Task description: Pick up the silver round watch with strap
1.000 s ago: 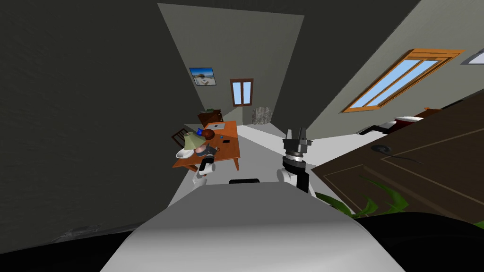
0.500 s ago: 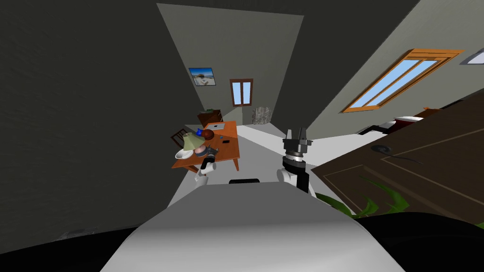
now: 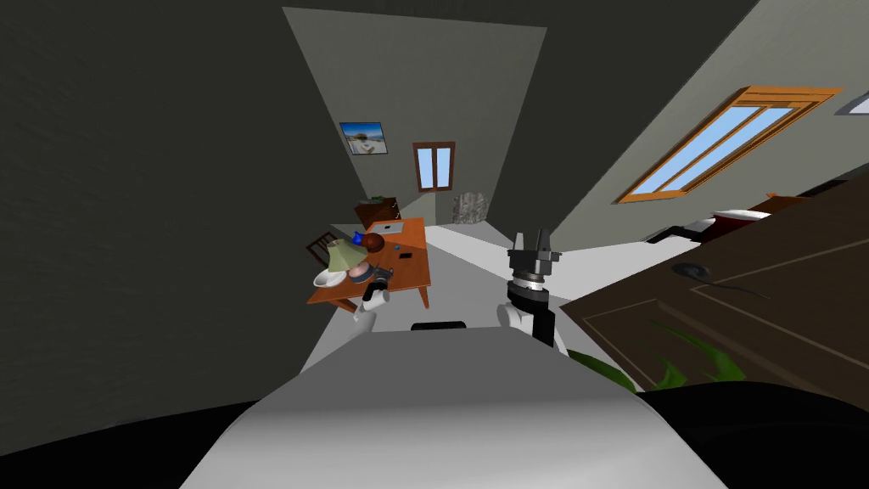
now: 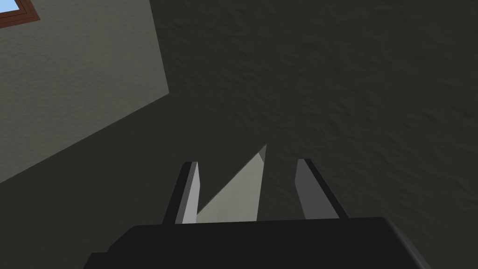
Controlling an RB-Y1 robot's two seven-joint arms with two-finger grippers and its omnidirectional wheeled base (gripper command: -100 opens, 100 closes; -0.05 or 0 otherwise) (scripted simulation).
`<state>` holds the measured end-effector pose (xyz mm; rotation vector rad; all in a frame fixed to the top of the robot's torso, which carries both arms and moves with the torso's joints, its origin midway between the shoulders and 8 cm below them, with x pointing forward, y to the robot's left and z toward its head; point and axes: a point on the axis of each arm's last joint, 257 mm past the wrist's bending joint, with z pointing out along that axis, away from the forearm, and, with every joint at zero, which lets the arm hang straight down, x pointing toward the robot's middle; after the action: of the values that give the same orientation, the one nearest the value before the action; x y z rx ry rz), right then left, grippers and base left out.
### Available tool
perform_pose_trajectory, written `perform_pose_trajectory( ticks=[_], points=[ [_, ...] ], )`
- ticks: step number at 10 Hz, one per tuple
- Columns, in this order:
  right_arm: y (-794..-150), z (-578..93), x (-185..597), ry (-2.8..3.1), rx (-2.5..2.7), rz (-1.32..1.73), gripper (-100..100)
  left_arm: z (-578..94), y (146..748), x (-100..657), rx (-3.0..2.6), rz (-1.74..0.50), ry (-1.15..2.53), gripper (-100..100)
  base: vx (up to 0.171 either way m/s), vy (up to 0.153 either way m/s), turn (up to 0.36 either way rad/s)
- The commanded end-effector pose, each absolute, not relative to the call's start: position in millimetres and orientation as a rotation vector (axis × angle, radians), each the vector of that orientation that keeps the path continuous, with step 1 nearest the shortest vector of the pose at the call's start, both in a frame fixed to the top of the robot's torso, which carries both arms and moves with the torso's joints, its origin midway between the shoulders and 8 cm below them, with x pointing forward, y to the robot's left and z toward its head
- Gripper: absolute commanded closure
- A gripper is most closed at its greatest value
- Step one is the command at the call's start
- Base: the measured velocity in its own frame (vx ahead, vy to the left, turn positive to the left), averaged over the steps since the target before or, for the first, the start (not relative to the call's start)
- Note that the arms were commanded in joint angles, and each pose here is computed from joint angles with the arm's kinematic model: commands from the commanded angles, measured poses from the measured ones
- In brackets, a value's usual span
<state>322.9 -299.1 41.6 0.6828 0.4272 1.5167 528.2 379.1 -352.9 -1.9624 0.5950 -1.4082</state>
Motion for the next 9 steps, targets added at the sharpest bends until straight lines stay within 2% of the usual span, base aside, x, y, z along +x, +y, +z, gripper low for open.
perform_pose_trajectory(
  ticks=[1,9],
  points=[
    [-299.1,41.6,322.9,0.427,0.683,1.517,0,-371.1,378.2,524.8,-2.018,-1.387,0.58,-100,0.031,-0.003,0.006],
    [-299.1,41.6,322.9,0.427,0.683,1.517,0,-418.3,374.8,524.8,-2.227,-1.347,0.458,-100,0.032,0.009,0.015]
  ],
)
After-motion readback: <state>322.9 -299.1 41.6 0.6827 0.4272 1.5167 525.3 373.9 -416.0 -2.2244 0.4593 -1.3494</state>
